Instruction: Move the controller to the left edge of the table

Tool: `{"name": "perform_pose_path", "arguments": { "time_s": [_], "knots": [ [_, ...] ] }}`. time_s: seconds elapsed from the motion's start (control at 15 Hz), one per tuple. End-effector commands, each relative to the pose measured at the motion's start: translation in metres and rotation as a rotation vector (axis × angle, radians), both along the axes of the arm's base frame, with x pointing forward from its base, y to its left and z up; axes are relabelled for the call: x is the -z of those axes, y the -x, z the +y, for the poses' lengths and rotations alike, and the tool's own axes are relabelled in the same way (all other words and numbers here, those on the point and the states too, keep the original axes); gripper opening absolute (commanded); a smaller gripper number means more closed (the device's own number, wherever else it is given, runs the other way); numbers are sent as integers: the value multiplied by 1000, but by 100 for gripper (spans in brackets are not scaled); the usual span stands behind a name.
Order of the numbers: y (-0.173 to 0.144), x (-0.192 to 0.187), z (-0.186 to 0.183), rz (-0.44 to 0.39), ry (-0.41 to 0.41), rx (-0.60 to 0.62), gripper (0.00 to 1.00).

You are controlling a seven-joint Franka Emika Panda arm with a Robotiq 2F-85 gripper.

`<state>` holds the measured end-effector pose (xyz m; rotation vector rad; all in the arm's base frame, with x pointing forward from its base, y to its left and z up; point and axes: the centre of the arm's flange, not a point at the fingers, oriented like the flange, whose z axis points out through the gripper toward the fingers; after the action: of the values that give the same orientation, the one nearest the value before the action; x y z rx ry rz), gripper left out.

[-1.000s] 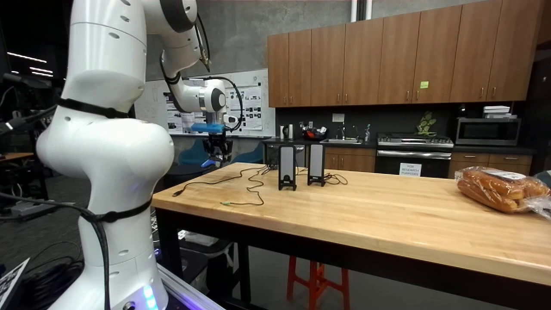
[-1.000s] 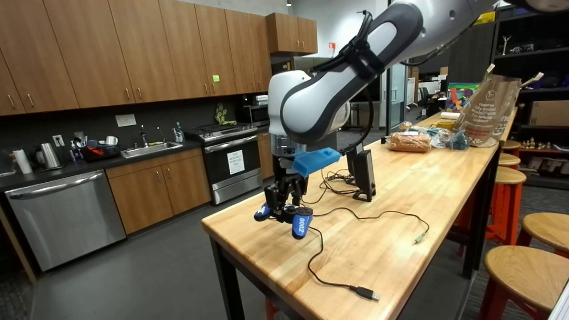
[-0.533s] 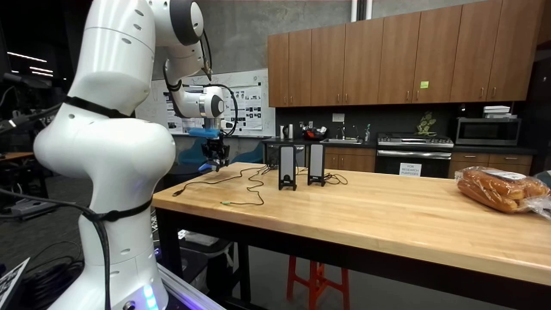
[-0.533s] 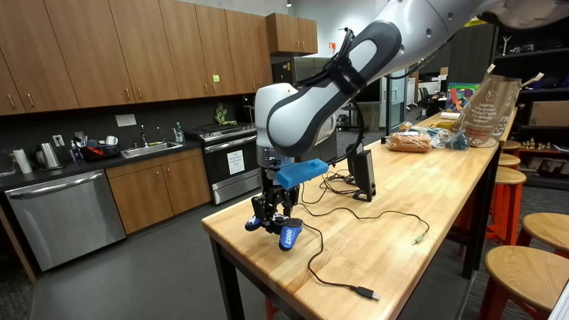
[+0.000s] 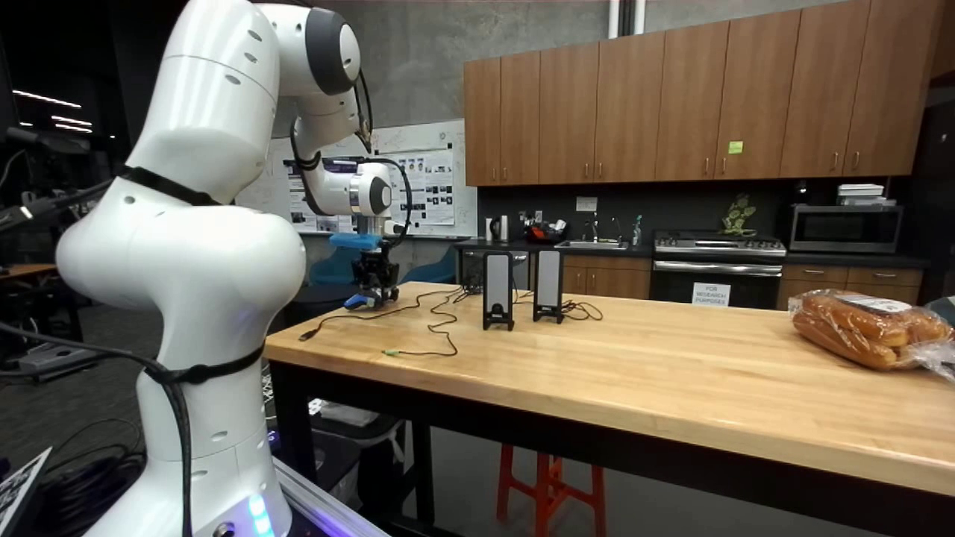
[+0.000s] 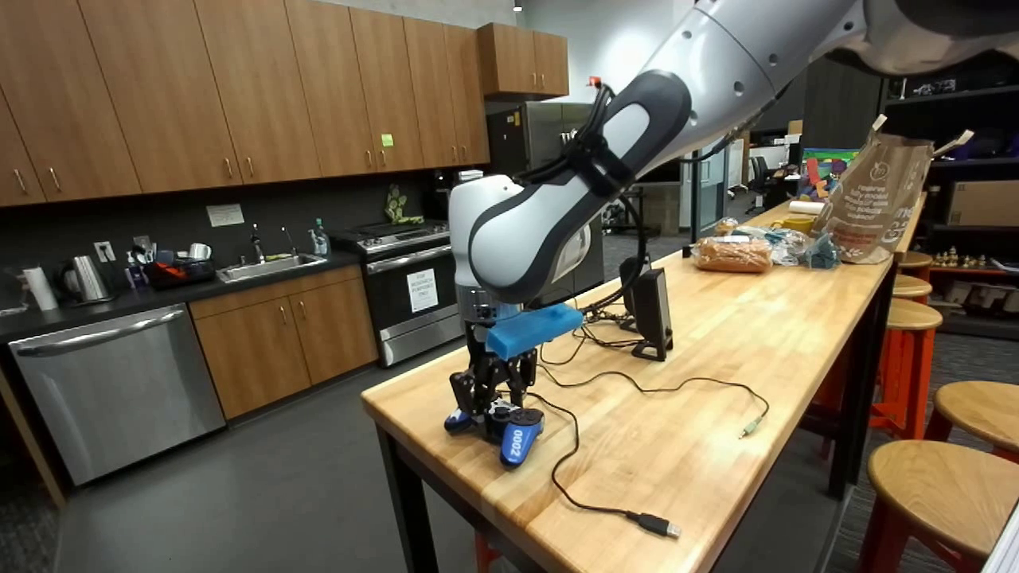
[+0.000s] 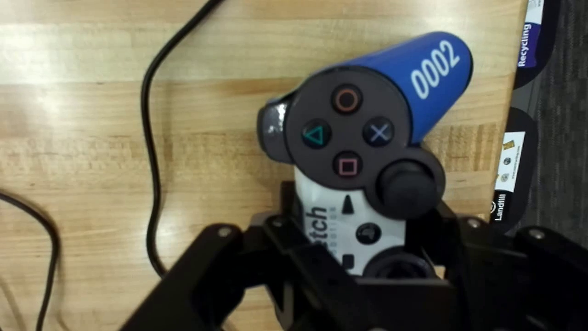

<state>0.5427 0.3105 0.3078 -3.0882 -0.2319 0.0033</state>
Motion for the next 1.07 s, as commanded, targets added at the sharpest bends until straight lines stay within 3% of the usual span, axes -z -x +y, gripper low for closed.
{"name": "perform_pose_path", "arguments": {
  "time_s": [0.0, 0.07, 0.13, 0.27, 0.4, 1.0],
  "knots": [
    [-9, -5, 4, 3, 21, 26, 47],
    [-10, -5, 3, 4, 22, 29, 44],
    [-10, -6, 1, 4, 23, 32, 52],
    [-10, -7, -2, 6, 26, 36, 82],
    [-11, -8, -7, 6, 31, 44, 97],
    [7, -38, -33, -33, 86, -6, 100]
  ]
}}
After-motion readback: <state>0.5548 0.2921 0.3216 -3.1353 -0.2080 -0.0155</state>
